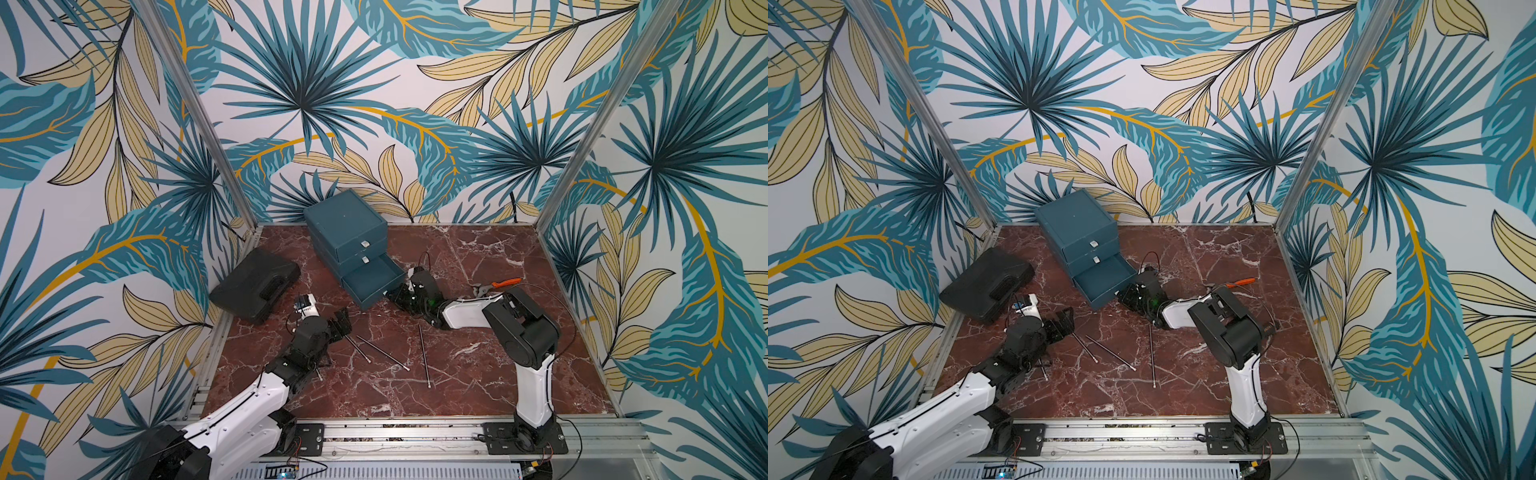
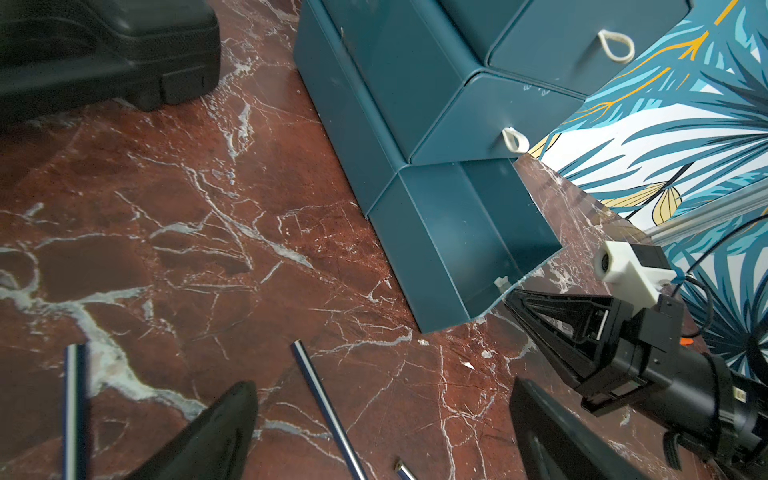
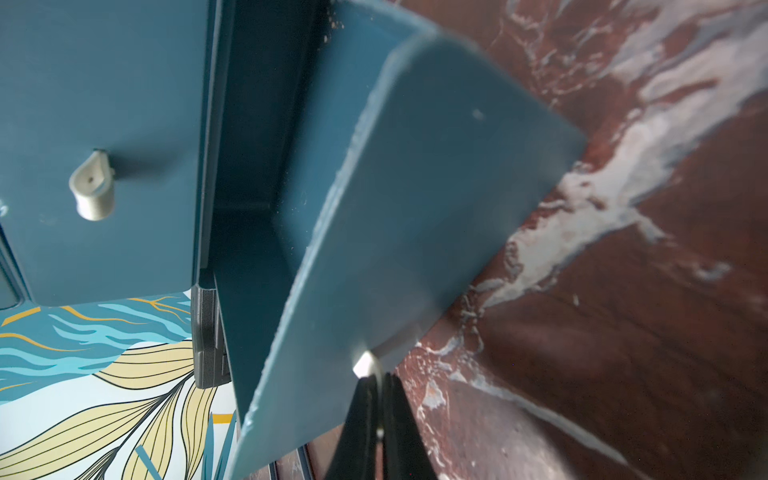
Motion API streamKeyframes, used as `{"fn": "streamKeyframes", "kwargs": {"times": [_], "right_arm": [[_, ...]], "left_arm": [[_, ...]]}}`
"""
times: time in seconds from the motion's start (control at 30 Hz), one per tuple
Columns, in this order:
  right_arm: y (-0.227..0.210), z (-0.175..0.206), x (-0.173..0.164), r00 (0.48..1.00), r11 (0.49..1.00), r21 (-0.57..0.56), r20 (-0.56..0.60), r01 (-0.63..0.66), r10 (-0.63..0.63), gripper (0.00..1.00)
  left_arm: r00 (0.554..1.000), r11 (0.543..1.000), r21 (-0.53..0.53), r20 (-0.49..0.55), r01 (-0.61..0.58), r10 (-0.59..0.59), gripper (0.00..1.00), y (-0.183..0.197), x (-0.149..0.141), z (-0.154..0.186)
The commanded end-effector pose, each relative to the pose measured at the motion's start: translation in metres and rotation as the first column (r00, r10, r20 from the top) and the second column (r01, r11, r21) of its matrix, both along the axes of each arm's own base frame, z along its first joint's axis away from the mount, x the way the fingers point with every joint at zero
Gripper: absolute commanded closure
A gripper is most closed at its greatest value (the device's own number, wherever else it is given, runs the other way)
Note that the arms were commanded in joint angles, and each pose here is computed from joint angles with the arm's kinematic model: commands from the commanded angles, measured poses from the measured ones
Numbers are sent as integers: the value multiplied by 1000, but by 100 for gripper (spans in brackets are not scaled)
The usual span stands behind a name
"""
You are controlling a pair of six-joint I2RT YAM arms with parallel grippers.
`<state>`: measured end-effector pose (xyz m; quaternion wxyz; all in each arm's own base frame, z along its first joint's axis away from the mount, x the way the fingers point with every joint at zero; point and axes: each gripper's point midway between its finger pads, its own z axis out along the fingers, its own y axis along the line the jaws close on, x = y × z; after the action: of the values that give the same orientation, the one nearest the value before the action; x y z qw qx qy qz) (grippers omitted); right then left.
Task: Please place the pencils in the drawer according to their color
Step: Open the drawer in the storage box.
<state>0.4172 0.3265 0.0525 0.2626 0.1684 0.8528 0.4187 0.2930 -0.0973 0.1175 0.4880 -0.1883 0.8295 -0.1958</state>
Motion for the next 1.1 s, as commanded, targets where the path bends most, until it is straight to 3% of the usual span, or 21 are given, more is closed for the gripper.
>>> {"fn": "streamKeyframes", "kwargs": {"times": [0.0, 1.07], "right_arm": [[-15, -31, -19, 996, 996, -93, -90, 6, -14, 98], [-11, -29, -35, 994, 994, -111, -106, -22, 10, 95]], "left_arm": [[1000, 1000, 0, 21, -18, 18, 0, 5, 0, 3], [999, 1000, -3, 24, -23, 23, 0, 7, -4, 3]]}}
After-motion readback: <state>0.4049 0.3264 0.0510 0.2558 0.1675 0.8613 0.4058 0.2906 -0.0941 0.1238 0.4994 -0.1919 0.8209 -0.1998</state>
